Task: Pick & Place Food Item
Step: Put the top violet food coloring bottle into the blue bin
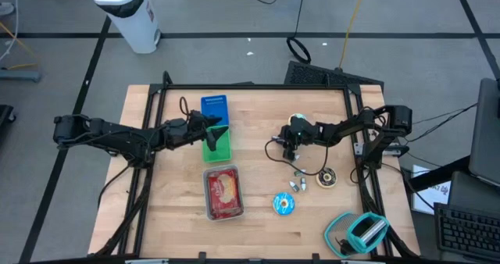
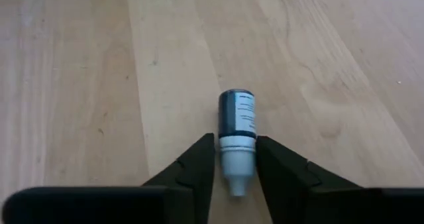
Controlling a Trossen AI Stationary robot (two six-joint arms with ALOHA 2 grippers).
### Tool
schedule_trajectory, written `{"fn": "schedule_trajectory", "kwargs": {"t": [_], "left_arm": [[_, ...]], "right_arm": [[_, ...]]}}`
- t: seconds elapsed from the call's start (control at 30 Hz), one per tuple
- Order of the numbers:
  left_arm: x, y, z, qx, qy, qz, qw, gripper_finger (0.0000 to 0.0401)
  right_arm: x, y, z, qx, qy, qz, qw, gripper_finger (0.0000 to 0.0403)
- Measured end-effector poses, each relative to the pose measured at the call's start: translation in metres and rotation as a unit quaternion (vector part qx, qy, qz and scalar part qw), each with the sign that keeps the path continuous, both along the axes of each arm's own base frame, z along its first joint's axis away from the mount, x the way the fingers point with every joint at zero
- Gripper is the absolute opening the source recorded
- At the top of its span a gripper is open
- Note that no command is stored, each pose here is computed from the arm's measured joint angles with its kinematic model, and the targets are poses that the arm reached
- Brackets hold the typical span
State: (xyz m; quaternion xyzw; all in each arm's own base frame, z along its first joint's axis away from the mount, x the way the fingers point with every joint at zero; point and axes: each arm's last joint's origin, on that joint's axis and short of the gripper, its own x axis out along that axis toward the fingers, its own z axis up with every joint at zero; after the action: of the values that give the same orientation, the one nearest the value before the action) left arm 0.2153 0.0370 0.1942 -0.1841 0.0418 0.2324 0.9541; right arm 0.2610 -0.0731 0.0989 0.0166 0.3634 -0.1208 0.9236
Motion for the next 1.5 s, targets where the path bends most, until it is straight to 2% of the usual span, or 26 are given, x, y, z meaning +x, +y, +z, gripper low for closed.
{"fn": "schedule_trajectory", "kwargs": {"t": [0.13,0.27,0.47,0.6,0.87,1.1,1.23,1.5], "left_arm": [[0.000,0.000,0.000,0.000,0.002,0.000,1.000,0.0267],[0.000,0.000,0.000,-0.010,-0.003,0.002,1.000,0.0267],[0.000,0.000,0.000,-0.107,-0.052,0.020,0.993,0.0267],[0.001,-0.001,0.000,-0.161,-0.072,0.007,0.984,0.0267],[0.002,-0.011,0.000,-0.210,-0.086,-0.024,0.974,0.0267],[0.008,-0.020,-0.003,-0.225,-0.093,-0.042,0.969,0.0267],[0.026,-0.025,-0.005,-0.228,-0.084,-0.055,0.969,0.0267],[0.090,-0.028,-0.006,-0.231,-0.050,-0.094,0.967,0.0267]], "right_arm": [[0.000,0.000,0.000,0.000,0.000,0.000,1.000,0.0072],[0.000,0.000,0.002,-0.001,-0.002,0.000,1.000,0.0063],[-0.002,0.002,0.015,-0.014,-0.022,0.001,1.000,0.0079],[0.001,0.010,0.032,-0.043,-0.060,0.034,0.997,0.0074],[0.011,0.038,0.061,-0.108,-0.157,0.110,0.975,0.0070],[0.016,0.054,0.070,-0.155,-0.197,0.129,0.959,0.0070],[0.017,0.058,0.073,-0.170,-0.200,0.131,0.956,0.0069],[0.020,0.060,0.077,-0.171,-0.205,0.134,0.954,0.0072]]}}
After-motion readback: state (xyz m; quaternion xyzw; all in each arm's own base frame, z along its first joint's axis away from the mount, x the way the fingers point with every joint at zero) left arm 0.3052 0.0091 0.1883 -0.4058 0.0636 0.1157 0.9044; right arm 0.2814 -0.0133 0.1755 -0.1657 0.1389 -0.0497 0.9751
